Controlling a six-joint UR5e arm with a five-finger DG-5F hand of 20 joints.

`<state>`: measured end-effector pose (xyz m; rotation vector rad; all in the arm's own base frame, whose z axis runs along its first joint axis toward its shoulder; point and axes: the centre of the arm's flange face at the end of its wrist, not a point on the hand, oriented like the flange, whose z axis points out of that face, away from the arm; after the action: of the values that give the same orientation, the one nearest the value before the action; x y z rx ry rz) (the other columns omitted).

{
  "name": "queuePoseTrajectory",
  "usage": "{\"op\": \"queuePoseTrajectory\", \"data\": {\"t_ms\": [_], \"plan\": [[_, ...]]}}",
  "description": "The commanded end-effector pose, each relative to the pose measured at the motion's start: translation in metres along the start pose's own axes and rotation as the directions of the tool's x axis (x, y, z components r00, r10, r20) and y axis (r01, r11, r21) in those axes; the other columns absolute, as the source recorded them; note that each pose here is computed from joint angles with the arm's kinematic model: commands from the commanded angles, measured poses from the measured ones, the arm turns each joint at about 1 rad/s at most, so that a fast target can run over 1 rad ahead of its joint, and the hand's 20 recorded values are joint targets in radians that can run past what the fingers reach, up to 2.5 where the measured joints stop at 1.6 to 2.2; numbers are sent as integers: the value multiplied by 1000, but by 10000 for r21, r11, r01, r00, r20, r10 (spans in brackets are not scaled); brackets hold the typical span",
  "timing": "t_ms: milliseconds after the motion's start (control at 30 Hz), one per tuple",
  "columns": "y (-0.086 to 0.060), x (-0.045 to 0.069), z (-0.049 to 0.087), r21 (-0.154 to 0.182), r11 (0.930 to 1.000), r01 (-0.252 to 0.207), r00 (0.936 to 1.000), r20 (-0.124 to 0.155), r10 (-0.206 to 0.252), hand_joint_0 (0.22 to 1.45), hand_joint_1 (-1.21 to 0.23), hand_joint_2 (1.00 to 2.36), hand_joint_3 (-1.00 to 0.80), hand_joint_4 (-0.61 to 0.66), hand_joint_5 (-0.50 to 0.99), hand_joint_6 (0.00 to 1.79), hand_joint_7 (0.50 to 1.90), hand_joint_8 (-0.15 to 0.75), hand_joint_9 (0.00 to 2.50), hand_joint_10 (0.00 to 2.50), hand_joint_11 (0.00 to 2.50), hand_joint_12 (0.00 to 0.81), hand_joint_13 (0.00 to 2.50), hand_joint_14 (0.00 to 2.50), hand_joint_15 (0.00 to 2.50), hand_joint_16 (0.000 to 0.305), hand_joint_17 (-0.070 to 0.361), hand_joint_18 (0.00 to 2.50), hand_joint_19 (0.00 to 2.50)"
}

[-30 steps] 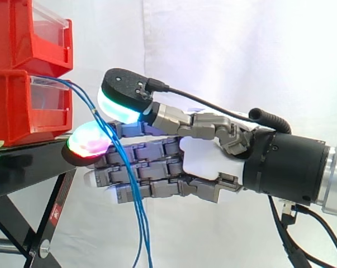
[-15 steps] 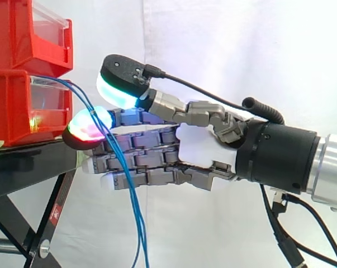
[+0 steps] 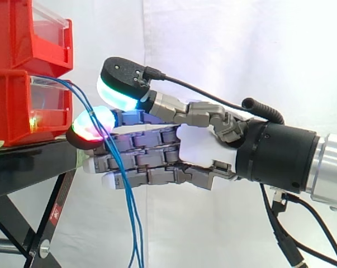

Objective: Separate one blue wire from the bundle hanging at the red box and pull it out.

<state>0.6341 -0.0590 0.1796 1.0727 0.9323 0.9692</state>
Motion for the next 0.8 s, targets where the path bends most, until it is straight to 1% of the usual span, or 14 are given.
{"op": "queuePoseTrajectory", "data": {"t_ms": [0,367,433,467,500,533,767], "plan": [[0,0,0,0,10000,3,10000,0,-3,615,-692,1006,-437,272,-171,526,1244,296,295,5,208,392,390,10,278,55,125,409,458],[0,0,0,-24,10000,20,10000,21,-20,621,-715,1005,-447,270,-171,530,1237,298,303,5,206,391,394,11,281,55,124,417,469],[1,2,0,-18,10000,56,10000,21,-56,618,-713,1005,-445,272,-171,530,1237,298,303,5,206,391,396,10,278,55,124,418,466],[0,4,-1,25,9997,223,9997,11,-223,617,-714,1006,-443,269,-171,530,1238,298,303,5,208,392,396,10,282,55,124,418,470],[0,4,-1,35,9995,312,9995,40,-312,617,-713,1006,-444,269,-171,530,1238,298,303,5,206,392,397,10,282,55,124,418,472],[0,5,-1,51,9988,493,9987,83,-493,616,-709,1006,-444,272,-171,530,1233,298,303,5,206,391,397,10,286,55,124,418,474],[0,5,-1,59,9957,927,9955,210,-928,612,-701,1006,-439,273,-171,529,1236,298,304,5,209,393,398,10,286,55,124,421,474]]}}
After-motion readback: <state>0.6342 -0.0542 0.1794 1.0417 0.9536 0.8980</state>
